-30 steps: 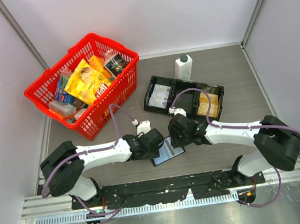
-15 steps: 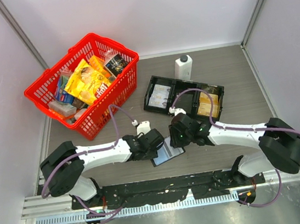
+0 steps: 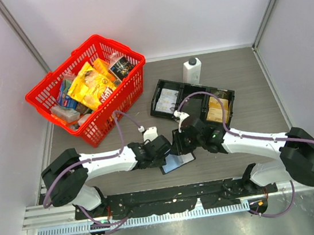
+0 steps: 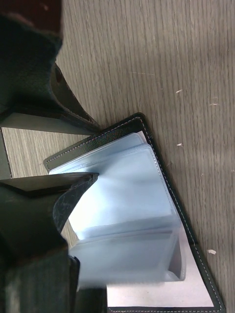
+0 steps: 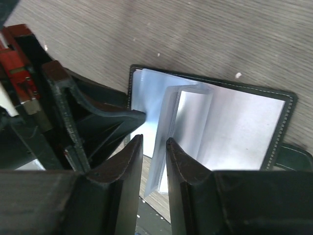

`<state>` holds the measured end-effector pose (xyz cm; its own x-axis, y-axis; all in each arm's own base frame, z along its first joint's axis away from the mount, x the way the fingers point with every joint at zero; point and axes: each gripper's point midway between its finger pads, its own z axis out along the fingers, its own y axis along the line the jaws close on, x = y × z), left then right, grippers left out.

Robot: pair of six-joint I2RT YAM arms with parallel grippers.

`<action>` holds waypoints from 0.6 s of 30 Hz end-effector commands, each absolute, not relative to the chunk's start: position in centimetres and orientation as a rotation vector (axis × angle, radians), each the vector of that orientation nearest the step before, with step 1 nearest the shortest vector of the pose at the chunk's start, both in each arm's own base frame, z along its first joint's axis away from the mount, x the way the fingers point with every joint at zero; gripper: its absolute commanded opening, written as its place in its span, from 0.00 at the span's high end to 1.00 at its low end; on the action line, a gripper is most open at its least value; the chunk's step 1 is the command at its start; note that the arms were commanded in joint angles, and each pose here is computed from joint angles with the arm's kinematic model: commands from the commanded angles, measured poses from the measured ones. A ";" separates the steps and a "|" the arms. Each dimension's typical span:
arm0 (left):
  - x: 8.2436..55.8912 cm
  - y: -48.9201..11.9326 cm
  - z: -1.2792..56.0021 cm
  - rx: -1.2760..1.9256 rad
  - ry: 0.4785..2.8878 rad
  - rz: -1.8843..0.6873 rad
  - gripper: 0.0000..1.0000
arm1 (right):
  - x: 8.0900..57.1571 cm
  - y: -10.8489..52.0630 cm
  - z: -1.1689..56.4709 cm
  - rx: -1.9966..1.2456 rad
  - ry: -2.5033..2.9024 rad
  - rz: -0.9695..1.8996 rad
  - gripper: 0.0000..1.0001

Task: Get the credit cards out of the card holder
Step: Remove the credit card from the card holder.

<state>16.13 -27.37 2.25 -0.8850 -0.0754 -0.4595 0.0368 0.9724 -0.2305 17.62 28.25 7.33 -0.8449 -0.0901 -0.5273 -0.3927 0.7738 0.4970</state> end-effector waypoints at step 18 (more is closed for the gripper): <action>16.4 -26.0 5.1 -0.117 2.552 -0.382 0.51 | 21.1 22.6 6.9 -0.182 2.445 0.427 0.55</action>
